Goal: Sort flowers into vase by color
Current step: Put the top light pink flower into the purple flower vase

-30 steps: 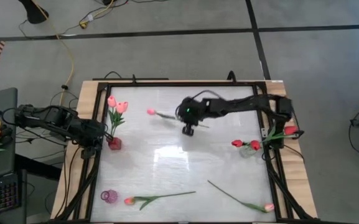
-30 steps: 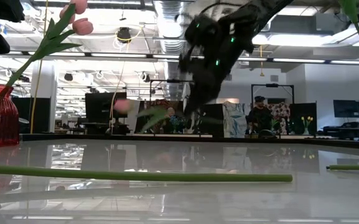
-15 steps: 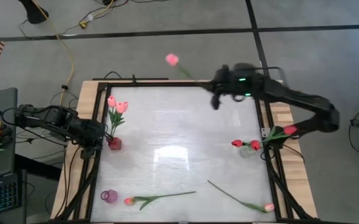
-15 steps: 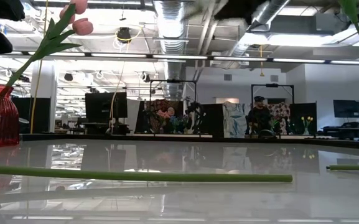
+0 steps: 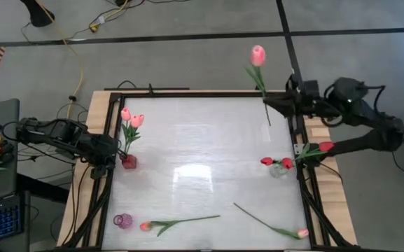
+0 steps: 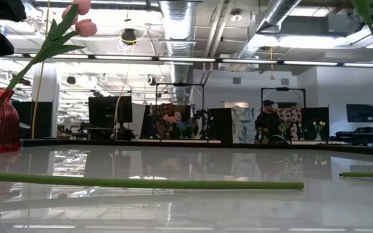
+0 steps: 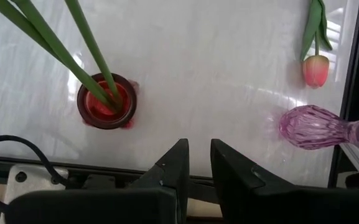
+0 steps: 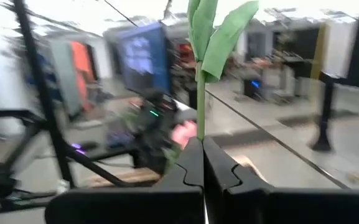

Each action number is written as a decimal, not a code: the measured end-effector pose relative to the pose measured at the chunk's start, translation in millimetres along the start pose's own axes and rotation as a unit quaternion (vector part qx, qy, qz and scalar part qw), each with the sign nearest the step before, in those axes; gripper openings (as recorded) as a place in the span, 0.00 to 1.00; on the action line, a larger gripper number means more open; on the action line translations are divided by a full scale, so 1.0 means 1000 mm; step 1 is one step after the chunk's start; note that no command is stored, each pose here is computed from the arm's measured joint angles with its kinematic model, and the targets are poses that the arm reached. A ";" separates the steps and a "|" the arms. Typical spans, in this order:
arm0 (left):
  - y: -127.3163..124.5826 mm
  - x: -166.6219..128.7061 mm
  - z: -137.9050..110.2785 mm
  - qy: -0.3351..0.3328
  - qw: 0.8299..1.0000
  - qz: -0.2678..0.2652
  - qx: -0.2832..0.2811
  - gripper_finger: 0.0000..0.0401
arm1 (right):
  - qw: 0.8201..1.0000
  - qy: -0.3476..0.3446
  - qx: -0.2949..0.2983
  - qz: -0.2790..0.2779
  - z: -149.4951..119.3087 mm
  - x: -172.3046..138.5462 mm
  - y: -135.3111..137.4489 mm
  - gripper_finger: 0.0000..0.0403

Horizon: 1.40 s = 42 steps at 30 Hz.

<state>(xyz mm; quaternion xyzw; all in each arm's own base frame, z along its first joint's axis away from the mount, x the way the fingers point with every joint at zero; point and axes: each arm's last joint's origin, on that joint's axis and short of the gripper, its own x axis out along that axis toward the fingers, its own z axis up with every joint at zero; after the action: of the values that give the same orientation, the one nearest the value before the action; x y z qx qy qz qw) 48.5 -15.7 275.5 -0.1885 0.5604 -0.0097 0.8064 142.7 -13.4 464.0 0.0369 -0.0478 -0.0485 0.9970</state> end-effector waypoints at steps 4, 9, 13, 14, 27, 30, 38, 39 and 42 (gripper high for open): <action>0.000 0.000 0.000 -0.002 1.000 0.004 0.000 0.13 | 0.998 -0.036 -0.015 0.051 0.002 0.015 0.026 0.04; 0.000 0.000 0.000 -0.004 1.000 0.006 -0.003 0.13 | 0.990 -0.074 -0.041 0.110 -0.002 0.040 0.065 0.04; 0.000 0.000 0.000 -0.003 1.000 0.005 -0.003 0.13 | 0.990 -0.071 -0.044 0.112 -0.009 0.045 0.091 0.04; 0.000 0.000 0.000 -0.003 1.000 0.005 -0.003 0.13 | 0.991 -0.064 -0.042 0.108 -0.012 0.046 0.097 0.04; 0.000 0.000 0.000 -0.004 1.000 0.006 0.014 0.13 | 0.994 -0.034 -0.032 0.097 -0.040 0.042 0.174 0.04; 0.000 0.000 0.000 -0.003 1.000 0.006 0.010 0.13 | 0.993 -0.025 -0.035 0.110 -0.047 0.040 0.187 0.04; 0.000 0.000 0.000 -0.003 1.000 0.006 0.009 0.13 | 0.990 -0.005 -0.040 0.137 -0.056 0.023 0.212 0.04; 0.000 0.000 0.000 -0.003 1.000 0.006 0.008 0.13 | 0.991 -0.003 -0.042 0.128 -0.058 0.020 0.214 0.04; -0.001 0.000 0.000 0.006 1.000 -0.010 -0.003 0.13 | 0.993 0.003 -0.049 0.112 -0.063 0.016 0.216 0.04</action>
<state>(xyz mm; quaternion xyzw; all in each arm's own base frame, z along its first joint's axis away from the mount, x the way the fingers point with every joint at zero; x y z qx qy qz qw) 48.2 -16.3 275.7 -0.1962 0.5632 -0.0171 0.8025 185.3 203.3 419.6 -0.0172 -0.0464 0.0613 0.9969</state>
